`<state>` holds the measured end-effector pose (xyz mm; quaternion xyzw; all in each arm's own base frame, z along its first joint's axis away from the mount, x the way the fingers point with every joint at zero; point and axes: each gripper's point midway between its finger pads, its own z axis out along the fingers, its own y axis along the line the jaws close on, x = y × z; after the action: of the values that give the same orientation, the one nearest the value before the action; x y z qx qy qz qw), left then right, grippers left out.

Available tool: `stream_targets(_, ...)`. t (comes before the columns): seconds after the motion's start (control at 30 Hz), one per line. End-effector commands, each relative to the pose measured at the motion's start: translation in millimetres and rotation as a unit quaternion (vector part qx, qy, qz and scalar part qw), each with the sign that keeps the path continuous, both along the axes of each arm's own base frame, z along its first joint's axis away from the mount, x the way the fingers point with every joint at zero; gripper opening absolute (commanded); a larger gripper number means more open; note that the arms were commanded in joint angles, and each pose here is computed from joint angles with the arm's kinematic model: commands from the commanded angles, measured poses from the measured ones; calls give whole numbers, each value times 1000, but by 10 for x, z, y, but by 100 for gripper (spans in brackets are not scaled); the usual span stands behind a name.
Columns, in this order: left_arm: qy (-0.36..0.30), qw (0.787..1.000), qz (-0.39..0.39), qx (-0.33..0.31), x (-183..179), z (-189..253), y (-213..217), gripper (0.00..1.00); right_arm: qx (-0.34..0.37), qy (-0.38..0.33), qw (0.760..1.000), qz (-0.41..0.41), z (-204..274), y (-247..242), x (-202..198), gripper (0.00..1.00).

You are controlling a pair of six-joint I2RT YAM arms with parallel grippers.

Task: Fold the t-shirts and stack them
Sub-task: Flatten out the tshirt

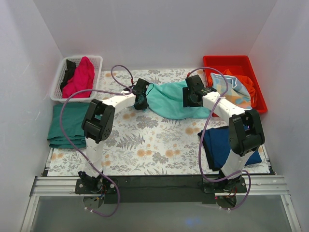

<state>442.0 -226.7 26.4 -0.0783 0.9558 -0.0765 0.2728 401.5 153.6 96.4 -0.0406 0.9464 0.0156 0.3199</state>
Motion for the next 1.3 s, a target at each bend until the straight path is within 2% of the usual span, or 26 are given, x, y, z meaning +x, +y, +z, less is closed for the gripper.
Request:
stream_targets(0.0, 41, 995, 24, 87, -243, -161, 389, 0, 15, -20, 1000, -15, 121, 21, 91, 57)
stream_targets(0.13, 33, 994, 45, 94, -275, -27, 603, 0, 13, -21, 999, -24, 120, -1, 109, 57)
stream_targets(0.27, -16, 990, 101, 94, -218, 473, 1003, 0, 5, -30, 999, -41, 156, -72, 139, 57)
stream_targets(0.47, -95, 971, 199, 96, -123, 1228, 1862, 0, -11, -33, 997, -75, 184, -244, 155, 57)
stream_targets(0.6, -138, 952, 242, 130, -169, 1611, 2320, 0, -19, -17, 995, -92, 94, -332, 90, 57)
stream_targets(0.73, -137, 954, 234, 126, -187, 1615, 2390, 0, -1, 7, 998, -69, -21, -242, 15, 57)
stream_targets(0.9, -120, 961, 225, 107, -229, 1465, 2313, 0, 31, 21, 999, 23, -25, 173, -138, 57)
stream_targets(1.03, -112, 963, 226, 92, -273, 1391, 2267, 0, 66, 40, 992, 100, -22, 501, -466, 61)
stream_targets(1.17, -105, 965, 224, 84, -299, 1333, 2235, 0, 94, 88, 982, 137, -231, 573, -812, 62)
stream_targets(1.27, -99, 966, 222, 82, -314, 1285, 2223, 0, 83, 105, 979, 157, -374, 564, -1008, 64)
